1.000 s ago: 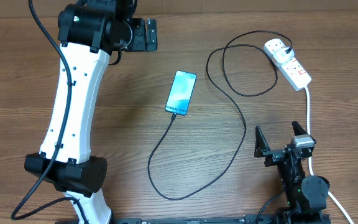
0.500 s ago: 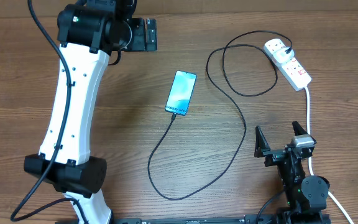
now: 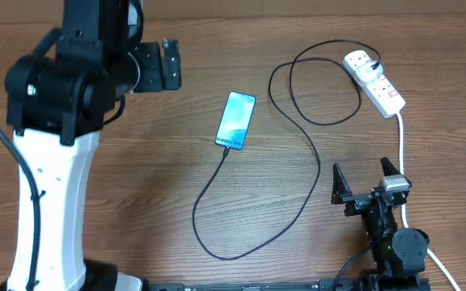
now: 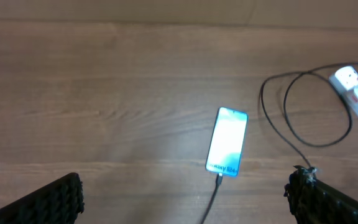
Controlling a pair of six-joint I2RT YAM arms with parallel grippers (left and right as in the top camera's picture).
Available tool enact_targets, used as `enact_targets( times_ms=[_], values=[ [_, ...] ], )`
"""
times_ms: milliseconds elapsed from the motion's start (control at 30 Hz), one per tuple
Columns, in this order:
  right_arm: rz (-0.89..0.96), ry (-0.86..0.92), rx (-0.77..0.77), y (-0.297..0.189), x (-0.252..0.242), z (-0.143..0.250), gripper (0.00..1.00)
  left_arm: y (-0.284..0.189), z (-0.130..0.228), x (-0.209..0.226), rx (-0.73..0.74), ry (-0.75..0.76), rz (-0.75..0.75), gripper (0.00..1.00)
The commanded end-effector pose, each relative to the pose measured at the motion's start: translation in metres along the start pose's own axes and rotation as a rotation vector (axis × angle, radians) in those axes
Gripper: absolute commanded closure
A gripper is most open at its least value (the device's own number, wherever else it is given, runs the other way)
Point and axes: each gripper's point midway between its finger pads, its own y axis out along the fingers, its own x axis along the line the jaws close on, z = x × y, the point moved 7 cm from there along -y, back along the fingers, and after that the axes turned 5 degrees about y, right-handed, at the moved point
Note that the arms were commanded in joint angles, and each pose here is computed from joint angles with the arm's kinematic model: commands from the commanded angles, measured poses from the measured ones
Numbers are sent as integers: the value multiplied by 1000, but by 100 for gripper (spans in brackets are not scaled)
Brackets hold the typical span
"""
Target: Plug charger to phone and switch on socket
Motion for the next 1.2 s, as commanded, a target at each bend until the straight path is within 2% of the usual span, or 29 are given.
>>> enact_targets(
  times_ms=[0, 200, 467, 633, 933, 1167],
  values=[
    [10, 6, -5, 0, -1, 2, 0, 20, 14, 1, 25, 9, -20, 0],
    [10, 6, -5, 0, -1, 2, 0, 35, 49, 8, 4, 4, -24, 0],
    [10, 6, -5, 0, -1, 2, 0, 10, 113, 50, 19, -92, -87, 0],
    [10, 6, -5, 0, -1, 2, 0, 1, 143, 67, -102, -146, -115, 0],
    [10, 6, -5, 0, -1, 2, 0, -7, 197, 64, -409, -143, 0, 0],
    [10, 6, -5, 0, -1, 2, 0, 1, 235, 65, -425, -154, 7, 0]
  ],
)
